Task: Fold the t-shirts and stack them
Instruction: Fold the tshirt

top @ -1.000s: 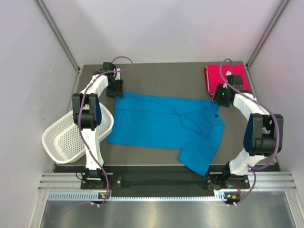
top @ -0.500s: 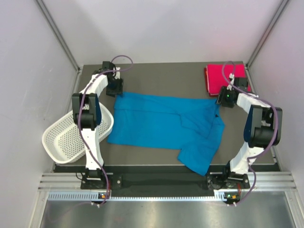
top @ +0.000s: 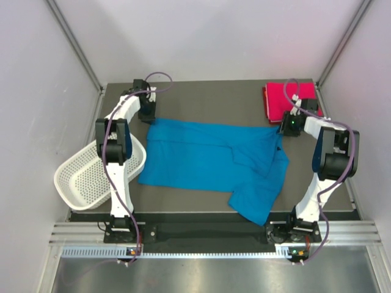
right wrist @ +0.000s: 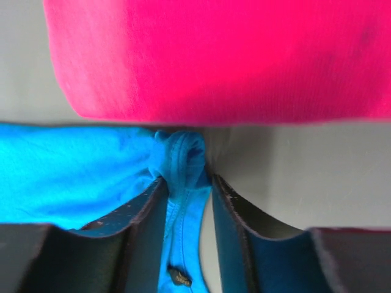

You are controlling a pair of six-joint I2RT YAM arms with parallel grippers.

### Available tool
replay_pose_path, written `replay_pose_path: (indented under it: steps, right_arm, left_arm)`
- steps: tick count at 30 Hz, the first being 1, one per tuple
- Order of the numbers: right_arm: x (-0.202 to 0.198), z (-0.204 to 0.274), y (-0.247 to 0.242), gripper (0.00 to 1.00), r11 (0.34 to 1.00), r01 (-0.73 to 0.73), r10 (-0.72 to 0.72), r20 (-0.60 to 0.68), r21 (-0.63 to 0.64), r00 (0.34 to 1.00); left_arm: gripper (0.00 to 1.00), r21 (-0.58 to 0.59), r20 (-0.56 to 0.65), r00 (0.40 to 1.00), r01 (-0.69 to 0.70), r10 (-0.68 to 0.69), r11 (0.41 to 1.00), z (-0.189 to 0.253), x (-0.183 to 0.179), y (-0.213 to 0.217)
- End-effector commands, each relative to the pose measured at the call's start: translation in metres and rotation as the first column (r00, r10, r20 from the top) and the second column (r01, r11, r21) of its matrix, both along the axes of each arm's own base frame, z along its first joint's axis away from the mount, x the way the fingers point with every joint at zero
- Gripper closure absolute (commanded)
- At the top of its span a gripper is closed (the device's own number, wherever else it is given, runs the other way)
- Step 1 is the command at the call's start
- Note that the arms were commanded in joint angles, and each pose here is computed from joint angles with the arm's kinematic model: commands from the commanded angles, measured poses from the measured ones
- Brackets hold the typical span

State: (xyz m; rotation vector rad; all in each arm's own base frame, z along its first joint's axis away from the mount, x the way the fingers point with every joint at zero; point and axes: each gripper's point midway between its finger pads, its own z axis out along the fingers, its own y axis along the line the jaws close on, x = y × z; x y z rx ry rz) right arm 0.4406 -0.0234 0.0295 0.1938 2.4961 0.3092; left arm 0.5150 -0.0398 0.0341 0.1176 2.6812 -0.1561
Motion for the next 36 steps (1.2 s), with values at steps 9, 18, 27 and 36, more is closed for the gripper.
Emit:
replay_pose_path:
  steps: [9,18,27,36]
  right_arm:
    - [0.029,0.024,0.015,1.00,0.991,-0.125,0.116,0.168,0.046,0.979]
    - [0.028,0.053,0.035,1.00,0.988,-0.145,0.153,0.252,-0.052,0.956]
    - [0.026,0.084,0.020,1.00,0.991,-0.065,0.102,0.342,-0.116,0.934]
    - [0.052,0.112,0.010,1.00,0.992,-0.029,0.080,0.429,-0.125,0.900]
  left_arm:
    - [1.00,0.064,0.061,0.998,-0.029,0.025,0.998,0.015,0.016,0.013]
    - [1.00,0.159,0.089,0.991,-0.117,0.104,0.980,0.023,0.017,0.035]
    - [1.00,0.115,0.091,0.989,-0.131,0.121,0.985,0.021,0.018,0.028]
    - [1.00,-0.043,0.138,0.985,-0.095,0.100,0.995,0.031,0.030,-0.001]
